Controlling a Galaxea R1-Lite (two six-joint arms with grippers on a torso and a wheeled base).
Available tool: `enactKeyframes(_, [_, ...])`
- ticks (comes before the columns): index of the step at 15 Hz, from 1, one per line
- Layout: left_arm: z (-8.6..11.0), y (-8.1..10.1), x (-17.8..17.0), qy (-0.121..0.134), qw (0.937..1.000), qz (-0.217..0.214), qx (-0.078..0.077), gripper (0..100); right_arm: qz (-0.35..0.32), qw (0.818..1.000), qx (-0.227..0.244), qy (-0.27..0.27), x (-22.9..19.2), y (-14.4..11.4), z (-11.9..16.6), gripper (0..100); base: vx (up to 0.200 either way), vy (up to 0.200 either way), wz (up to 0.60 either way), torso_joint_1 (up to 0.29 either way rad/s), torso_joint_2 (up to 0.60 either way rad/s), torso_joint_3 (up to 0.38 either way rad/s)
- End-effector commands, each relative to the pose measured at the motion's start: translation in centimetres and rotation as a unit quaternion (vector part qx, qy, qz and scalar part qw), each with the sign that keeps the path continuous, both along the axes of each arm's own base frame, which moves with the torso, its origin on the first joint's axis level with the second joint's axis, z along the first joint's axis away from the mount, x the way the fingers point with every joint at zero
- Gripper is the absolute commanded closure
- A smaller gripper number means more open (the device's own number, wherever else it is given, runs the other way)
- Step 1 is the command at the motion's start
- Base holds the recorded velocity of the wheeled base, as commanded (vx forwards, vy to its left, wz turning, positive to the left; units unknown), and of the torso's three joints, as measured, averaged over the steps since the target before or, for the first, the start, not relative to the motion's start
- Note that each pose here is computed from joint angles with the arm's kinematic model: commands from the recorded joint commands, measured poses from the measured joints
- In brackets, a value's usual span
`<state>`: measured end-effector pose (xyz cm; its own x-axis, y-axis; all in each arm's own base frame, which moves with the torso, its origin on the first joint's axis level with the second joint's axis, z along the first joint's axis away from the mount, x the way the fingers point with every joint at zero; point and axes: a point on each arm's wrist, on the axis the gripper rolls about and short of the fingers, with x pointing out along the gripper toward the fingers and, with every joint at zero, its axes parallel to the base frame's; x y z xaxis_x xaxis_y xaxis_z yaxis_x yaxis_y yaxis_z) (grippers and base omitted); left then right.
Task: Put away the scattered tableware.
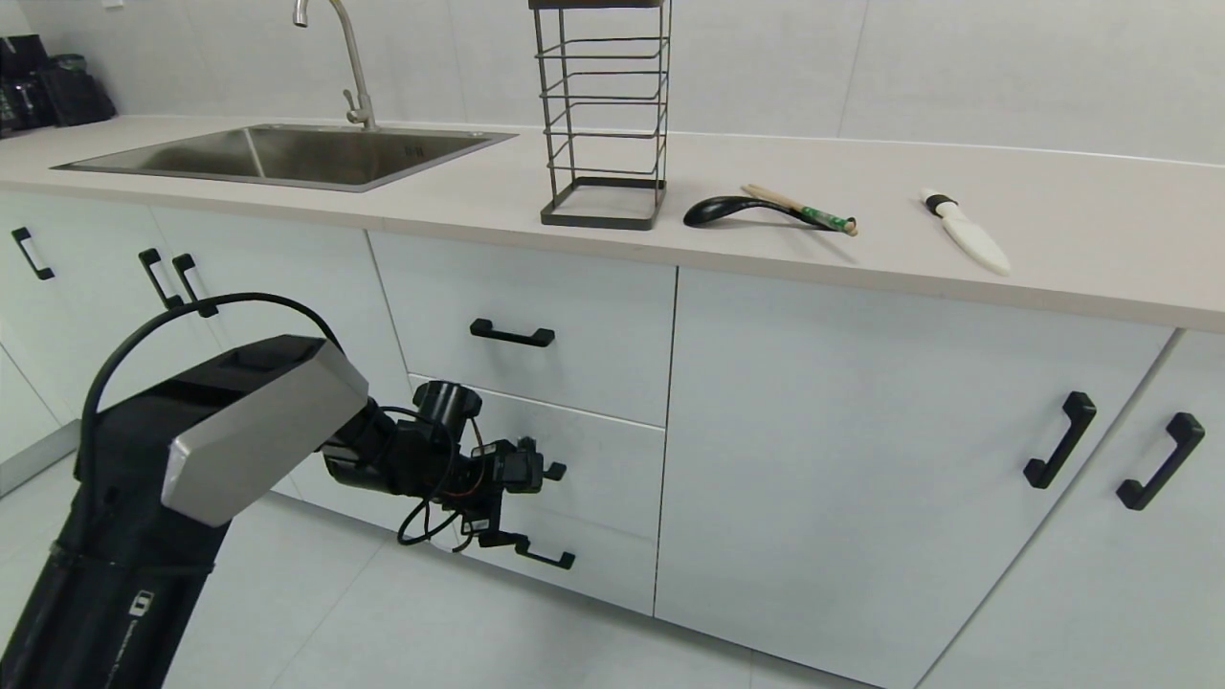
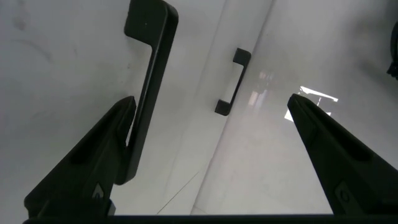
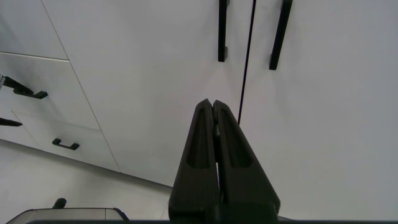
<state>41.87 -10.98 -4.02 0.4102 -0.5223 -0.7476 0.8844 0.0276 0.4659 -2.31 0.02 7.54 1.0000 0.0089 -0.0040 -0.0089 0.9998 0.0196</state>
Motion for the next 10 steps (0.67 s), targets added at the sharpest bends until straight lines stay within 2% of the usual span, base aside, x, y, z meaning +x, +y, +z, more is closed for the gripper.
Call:
enactKeyframes(1, [-0.5,0.1,0.1,0.002,1.0,0.002,0.001,0,0.0,1.0,0.0,0.0,0.0,0.0,0.0,100,0.0,0.0,0.0,0.0,0.0,0.0])
enactKeyframes(4, [-0.7,-0.1,-0.4,0.014,0.9999,-0.006,0.0,0,0.0,1.0,0.0,0.0,0.0,0.0,0.0,100,0.0,0.0,0.0,0.0,0.0,0.0])
enactKeyframes(8, [-2.0,0.0,-2.3,0.064,0.9978,-0.012,0.01,0,0.0,1.0,0.0,0.0,0.0,0.0,0.0,100,0.0,0.0,0.0,0.0,0.0,0.0])
enactKeyframes(10, [-1.8,0.0,-2.6,0.067,0.9976,-0.012,0.01,0,0.0,1.0,0.0,0.0,0.0,0.0,0.0,100,0.0,0.0,0.0,0.0,0.0,0.0])
